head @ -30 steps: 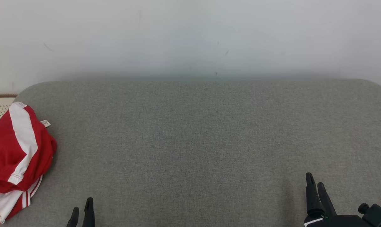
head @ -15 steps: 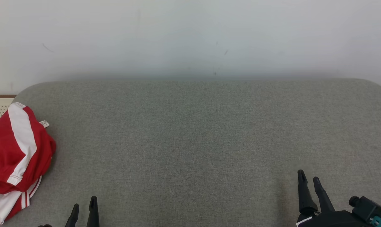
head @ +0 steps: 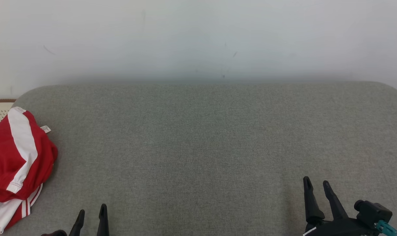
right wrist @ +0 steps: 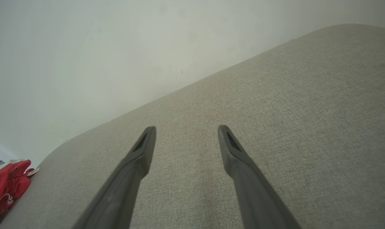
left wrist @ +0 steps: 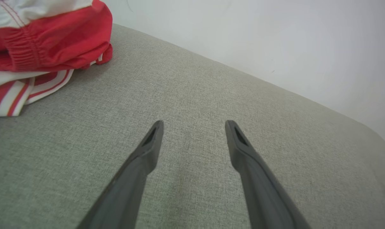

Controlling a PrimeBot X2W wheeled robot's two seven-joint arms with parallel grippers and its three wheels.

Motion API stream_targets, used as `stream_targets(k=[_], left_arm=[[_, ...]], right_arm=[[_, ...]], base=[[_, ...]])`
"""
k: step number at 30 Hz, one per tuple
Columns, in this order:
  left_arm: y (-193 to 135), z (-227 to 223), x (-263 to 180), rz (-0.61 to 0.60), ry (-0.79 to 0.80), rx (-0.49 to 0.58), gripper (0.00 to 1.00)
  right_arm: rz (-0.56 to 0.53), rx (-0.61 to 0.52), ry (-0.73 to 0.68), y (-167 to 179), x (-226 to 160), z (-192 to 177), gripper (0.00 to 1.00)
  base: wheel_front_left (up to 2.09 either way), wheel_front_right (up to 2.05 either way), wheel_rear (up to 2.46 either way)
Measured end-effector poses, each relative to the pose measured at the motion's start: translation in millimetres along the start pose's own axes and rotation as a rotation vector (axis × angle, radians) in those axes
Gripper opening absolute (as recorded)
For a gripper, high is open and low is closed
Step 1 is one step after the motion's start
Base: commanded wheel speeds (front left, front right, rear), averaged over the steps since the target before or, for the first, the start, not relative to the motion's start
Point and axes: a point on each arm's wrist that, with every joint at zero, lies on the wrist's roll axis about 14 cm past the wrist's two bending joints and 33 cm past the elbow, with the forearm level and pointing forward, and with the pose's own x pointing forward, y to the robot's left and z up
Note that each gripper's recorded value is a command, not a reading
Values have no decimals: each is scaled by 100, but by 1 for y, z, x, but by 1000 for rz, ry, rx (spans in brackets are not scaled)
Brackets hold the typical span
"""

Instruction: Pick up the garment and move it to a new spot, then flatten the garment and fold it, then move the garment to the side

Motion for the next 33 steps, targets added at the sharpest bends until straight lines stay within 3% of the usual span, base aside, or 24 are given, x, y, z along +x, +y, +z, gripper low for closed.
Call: stream_targets(k=[19, 33], left_arm=[[-14, -7, -1, -66, -2, 229, 100], [-19, 5, 2, -74, -63, 324, 100]], right_arm=[[53, -221, 12, 7, 3, -3, 100], [71, -339, 3, 7, 4, 1, 100]], base=[[0, 0, 0], [0, 0, 0]])
